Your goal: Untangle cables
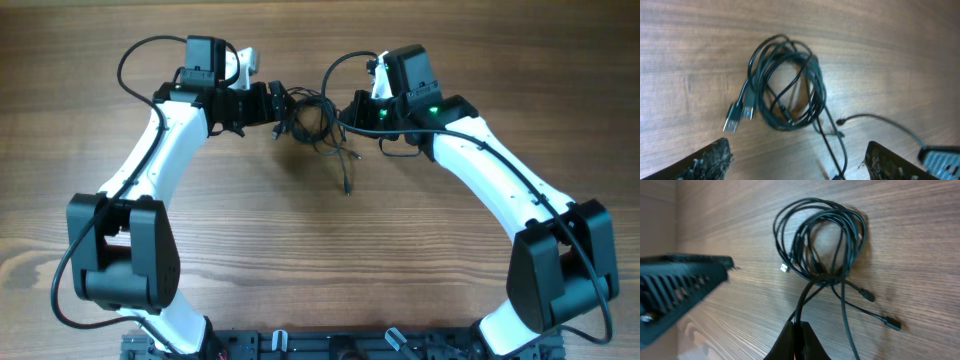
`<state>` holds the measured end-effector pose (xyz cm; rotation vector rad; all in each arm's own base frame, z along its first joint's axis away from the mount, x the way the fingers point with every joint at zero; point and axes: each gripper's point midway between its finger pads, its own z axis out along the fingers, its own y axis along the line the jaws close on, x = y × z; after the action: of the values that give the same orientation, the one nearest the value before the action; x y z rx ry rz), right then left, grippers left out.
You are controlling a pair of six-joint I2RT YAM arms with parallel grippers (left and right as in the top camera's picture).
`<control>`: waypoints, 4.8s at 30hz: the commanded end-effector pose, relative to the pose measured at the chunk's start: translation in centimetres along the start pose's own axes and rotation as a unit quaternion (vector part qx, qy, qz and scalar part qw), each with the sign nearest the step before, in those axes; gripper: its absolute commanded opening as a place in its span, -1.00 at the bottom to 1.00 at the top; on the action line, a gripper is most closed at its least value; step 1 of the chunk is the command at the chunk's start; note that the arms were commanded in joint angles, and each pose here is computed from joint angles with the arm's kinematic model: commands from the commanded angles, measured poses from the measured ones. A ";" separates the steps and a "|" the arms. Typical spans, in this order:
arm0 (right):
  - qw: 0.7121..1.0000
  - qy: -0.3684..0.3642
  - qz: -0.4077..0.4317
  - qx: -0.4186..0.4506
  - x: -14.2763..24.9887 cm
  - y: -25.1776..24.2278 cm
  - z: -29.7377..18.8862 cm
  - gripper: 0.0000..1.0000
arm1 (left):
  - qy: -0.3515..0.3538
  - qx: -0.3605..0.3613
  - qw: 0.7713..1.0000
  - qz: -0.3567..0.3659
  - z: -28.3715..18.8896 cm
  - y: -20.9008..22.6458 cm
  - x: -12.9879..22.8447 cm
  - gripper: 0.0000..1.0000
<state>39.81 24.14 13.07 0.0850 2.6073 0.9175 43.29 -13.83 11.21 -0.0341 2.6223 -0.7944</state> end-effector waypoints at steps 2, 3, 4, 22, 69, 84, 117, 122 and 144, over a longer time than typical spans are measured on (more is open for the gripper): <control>0.999 0.016 0.003 0.031 0.8 -1.4 0.9 -0.91 | 0.007 0.010 1.000 0.015 2.3 -0.7 0.1 0.50; 0.999 0.025 0.009 0.038 1.2 -1.7 1.0 -0.91 | 0.009 0.012 1.000 0.019 3.0 -0.9 0.2 0.49; 0.998 0.033 0.013 0.043 1.6 -2.1 1.1 -0.91 | 0.009 0.014 1.000 0.025 3.7 -1.0 0.2 0.50; 0.991 0.079 0.044 0.102 4.0 -5.5 2.7 -0.91 | -0.033 -0.116 0.988 0.100 10.0 0.0 0.5 -0.09; 0.946 0.118 -0.269 -0.137 10.1 8.4 5.4 -0.88 | -0.007 -0.157 0.973 -0.167 -3.0 8.1 0.8 -0.74; 0.949 0.094 -0.277 -0.114 9.3 8.3 5.8 0.53 | -0.001 -0.144 0.974 -0.173 -3.0 8.0 1.0 0.56; 0.854 0.120 -0.329 -0.385 9.7 16.7 -2.4 0.99 | -0.002 -0.143 0.975 -0.169 -3.0 7.9 0.9 1.00; 0.900 0.107 -0.321 -0.277 9.5 14.5 0.7 0.99 | -0.002 -0.143 0.975 -0.169 -3.0 7.9 0.9 1.00; 0.988 0.016 -0.131 0.077 -0.2 -3.1 3.7 0.99 | -0.020 -0.112 0.989 -0.096 -0.9 3.8 -0.2 0.41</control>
<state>40.70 25.02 10.83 -0.2981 2.5802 0.7147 43.24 -7.86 9.94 -0.4524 2.6877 -0.5159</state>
